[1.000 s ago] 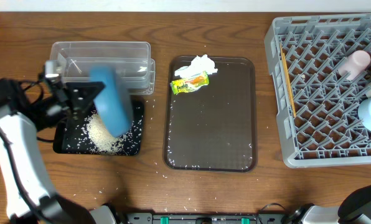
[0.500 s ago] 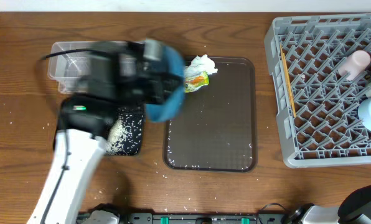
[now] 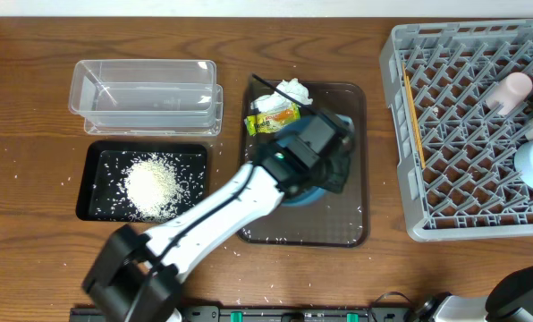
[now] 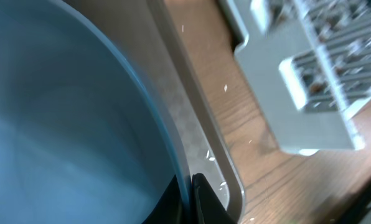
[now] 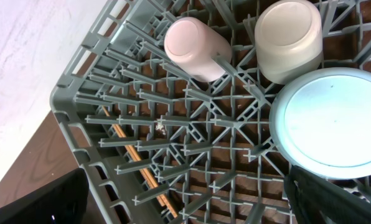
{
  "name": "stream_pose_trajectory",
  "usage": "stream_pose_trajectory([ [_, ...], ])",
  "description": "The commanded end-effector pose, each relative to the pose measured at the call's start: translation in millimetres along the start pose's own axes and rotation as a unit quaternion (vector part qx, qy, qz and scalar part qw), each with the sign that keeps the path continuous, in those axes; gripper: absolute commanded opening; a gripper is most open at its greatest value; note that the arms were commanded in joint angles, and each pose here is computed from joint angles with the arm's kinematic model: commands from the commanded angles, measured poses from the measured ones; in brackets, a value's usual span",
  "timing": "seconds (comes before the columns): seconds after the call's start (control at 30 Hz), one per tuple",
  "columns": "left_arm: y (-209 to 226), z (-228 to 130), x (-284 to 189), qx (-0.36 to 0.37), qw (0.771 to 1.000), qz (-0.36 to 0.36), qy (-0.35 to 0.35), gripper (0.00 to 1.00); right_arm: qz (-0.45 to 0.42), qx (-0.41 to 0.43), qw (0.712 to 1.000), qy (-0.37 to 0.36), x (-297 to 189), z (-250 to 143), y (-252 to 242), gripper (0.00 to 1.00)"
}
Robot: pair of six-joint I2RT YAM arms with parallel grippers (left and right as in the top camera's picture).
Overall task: Sort waste into correct bins and load items into the dishwasher rack
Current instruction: 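Carry the emptied blue bowl right and set it on the brown tray, then grasp the white tissue on the brown tray with the left gripper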
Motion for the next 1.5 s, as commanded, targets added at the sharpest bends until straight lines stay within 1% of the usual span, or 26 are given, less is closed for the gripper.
stream_pose_trajectory([
  [0.0,-3,2,8,0.020,1.000,0.015,-0.005,0.06,-0.003,-0.002,1.000,-0.001,0,1,-3,0.99],
  [0.2,-15,-13,18,0.035,0.999,0.011,0.014,0.06,-0.003,-0.002,1.000,-0.001,0,1,-3,0.99],
  [0.23,-17,-14,19,0.037,0.999,0.010,0.014,0.08,-0.003,-0.002,1.000,-0.001,0,1,-3,0.99],
  [0.27,-18,-14,19,0.038,0.999,0.009,0.014,0.15,-0.003,-0.002,1.000,-0.001,0,1,-3,0.99],
  [0.3,-18,-14,19,0.038,0.999,0.009,0.013,0.26,-0.003,-0.002,1.000,-0.001,0,1,-3,0.99],
  [0.33,-18,-13,19,0.038,0.999,0.009,0.012,0.32,-0.003,-0.002,1.000,-0.001,0,1,-3,0.99],
  [0.47,-18,-13,18,0.038,0.999,0.008,0.011,0.37,-0.003,-0.002,1.000,-0.001,0,1,-3,0.99],
  [0.57,-18,-11,18,0.039,0.999,0.007,0.009,0.38,-0.003,-0.002,1.000,-0.001,0,1,-3,0.99],
  [0.63,-17,-6,16,0.044,0.999,0.007,0.001,0.41,-0.003,-0.002,1.000,-0.001,0,1,-3,0.99],
  [0.77,5,18,4,0.030,0.998,0.035,-0.036,0.46,-0.003,-0.002,1.000,-0.001,0,1,-3,0.99],
  [0.9,30,49,-21,0.009,0.997,0.056,-0.052,0.49,-0.003,-0.002,1.000,-0.001,0,1,-3,0.99],
  [1.0,53,74,-50,0.018,0.995,0.080,-0.057,0.53,-0.003,-0.002,1.000,-0.001,0,1,-3,0.99],
  [1.17,96,106,-92,0.032,0.991,0.120,-0.056,0.55,-0.003,-0.002,1.000,-0.001,0,1,-3,0.99],
  [1.23,109,116,-96,0.062,0.987,0.129,-0.068,0.55,-0.003,-0.002,1.000,-0.001,0,1,-3,0.99],
  [1.33,123,129,-88,0.106,0.982,0.138,-0.079,0.55,-0.003,-0.002,1.000,-0.001,0,1,-3,0.99],
  [1.47,141,145,-60,0.109,0.978,0.148,-0.094,0.55,-0.003,-0.002,1.000,-0.001,0,1,-3,0.99],
])
Point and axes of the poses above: each gripper's point midway between its finger pads, its own x axis out along the fingers, its own y axis along the line the jaws close on, z = x × y, the point moved 1 cm from there along -x, back along the fingers, and after that the axes turned 1 degree about -x, right-handed, at the moved point
